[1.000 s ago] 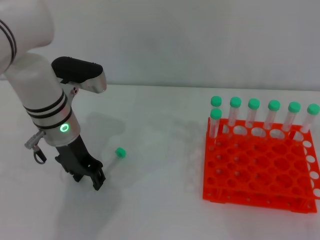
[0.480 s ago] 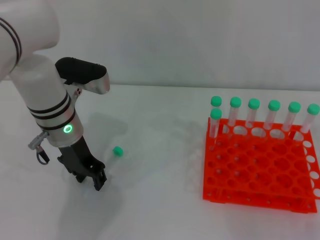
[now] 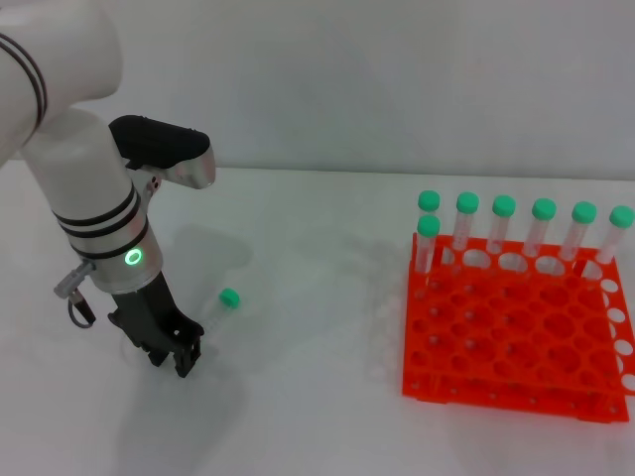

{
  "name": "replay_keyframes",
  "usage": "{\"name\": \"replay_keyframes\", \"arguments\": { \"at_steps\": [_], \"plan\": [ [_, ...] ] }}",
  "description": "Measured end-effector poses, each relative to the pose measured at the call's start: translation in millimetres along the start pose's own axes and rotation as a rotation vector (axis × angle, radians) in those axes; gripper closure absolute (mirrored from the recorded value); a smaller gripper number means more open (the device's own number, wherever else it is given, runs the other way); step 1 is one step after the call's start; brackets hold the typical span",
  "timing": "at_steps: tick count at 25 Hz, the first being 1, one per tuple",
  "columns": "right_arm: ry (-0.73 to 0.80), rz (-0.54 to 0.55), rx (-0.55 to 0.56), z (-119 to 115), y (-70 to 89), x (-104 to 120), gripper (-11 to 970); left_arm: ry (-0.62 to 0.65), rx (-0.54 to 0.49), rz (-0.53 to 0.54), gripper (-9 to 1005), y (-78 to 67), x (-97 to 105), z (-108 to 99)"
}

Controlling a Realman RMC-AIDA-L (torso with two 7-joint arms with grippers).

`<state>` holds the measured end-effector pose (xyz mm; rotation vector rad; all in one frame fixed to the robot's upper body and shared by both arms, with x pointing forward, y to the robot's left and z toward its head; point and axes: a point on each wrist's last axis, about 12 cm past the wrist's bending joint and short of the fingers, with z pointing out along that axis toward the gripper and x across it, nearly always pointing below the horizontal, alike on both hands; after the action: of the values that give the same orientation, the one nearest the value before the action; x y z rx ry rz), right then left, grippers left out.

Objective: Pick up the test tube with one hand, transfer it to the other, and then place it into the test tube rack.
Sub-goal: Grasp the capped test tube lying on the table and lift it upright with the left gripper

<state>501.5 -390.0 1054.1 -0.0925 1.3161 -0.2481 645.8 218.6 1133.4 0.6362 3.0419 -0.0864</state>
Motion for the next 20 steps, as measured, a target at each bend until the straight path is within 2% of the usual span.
{"name": "replay_keyframes", "arguments": {
  "at_steps": [10,16,20],
  "plan": [
    [0.002,-0.001,-0.017,-0.1,2.4,0.3,310,0.006,-0.035,0.000,711,-0.8,-0.2,2.4],
    [0.004,0.000,-0.017,-0.4,2.6,0.6,310,-0.006,-0.043,-0.002,807,0.2,-1.3,2.8],
    [0.004,0.000,-0.017,-0.5,2.6,0.6,310,-0.013,-0.049,0.000,807,1.2,-1.8,2.8]
  ]
}}
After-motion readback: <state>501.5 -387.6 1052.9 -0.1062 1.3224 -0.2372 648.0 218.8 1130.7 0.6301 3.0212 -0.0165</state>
